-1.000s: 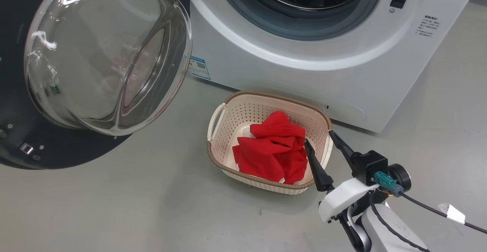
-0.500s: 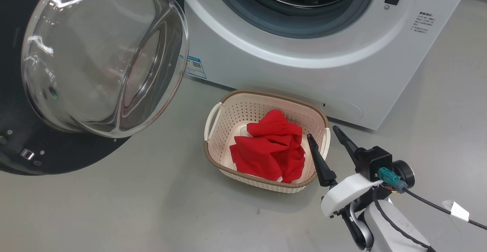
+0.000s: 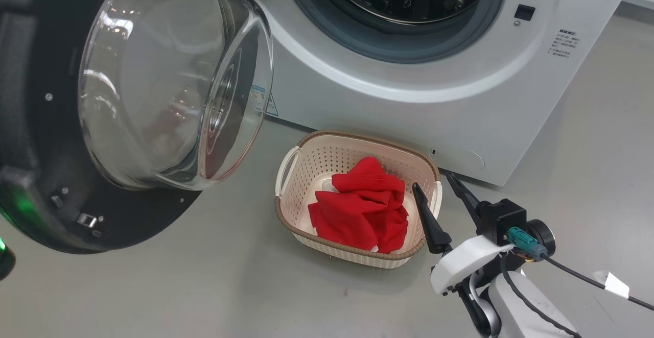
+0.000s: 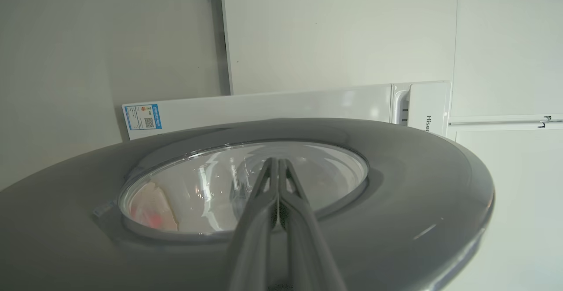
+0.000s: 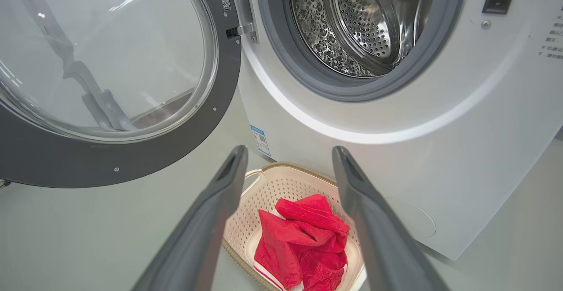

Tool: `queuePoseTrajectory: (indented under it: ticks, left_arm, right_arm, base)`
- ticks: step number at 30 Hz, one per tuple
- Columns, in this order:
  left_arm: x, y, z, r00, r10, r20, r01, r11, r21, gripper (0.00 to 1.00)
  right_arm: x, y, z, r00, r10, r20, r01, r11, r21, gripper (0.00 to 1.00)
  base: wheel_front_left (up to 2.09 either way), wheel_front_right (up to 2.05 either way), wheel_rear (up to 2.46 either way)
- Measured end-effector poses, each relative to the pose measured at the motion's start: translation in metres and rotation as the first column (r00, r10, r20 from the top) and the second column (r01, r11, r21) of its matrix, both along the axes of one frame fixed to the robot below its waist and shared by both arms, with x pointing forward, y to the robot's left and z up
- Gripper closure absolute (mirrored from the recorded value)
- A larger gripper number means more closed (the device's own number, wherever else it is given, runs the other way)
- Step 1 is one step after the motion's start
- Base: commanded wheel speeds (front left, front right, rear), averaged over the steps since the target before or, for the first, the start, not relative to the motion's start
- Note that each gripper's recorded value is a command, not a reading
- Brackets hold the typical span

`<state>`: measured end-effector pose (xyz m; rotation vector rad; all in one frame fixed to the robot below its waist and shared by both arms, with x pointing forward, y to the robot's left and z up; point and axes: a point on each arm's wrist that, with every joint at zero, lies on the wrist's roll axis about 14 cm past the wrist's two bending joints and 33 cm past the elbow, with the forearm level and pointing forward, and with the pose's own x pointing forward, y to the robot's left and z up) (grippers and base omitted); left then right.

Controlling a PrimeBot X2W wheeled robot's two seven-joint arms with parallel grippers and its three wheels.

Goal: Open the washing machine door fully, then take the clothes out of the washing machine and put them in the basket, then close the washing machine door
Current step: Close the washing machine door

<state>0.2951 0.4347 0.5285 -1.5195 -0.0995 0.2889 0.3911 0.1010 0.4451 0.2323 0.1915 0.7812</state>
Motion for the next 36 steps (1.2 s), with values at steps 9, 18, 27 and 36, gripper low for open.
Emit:
queuePoseTrajectory:
  ticks: [9, 18, 27, 36]
  left_arm:
    - [0.006, -0.043, 0.011, 0.966, -0.208, 0.156, 0.224, 0.970, -0.092, 1.00]
    - [0.019, -0.101, 0.022, 0.851, -0.447, 0.275, 0.485, 0.870, -0.089, 1.00]
    - [0.027, -0.149, 0.024, 0.724, -0.611, 0.321, 0.659, 0.750, -0.057, 1.00]
    - [0.052, -0.200, 0.019, 0.614, -0.711, 0.344, 0.769, 0.636, -0.058, 1.00]
  right_arm:
    - [-0.004, -0.006, -0.005, 1.000, -0.013, -0.018, 0.013, 1.000, -0.008, 0.00]
    - [-0.001, -0.021, -0.007, 0.998, -0.060, -0.037, 0.060, 0.998, -0.004, 0.00]
    - [0.001, -0.039, -0.009, 0.992, -0.117, -0.049, 0.117, 0.993, -0.007, 0.00]
    - [0.004, -0.066, -0.012, 0.978, -0.200, -0.062, 0.199, 0.980, -0.014, 0.00]
  base:
    - [0.00, 0.00, 0.00]
    - [0.00, 0.00, 0.00]
    - [0.00, 0.00, 0.00]
    - [0.00, 0.00, 0.00]
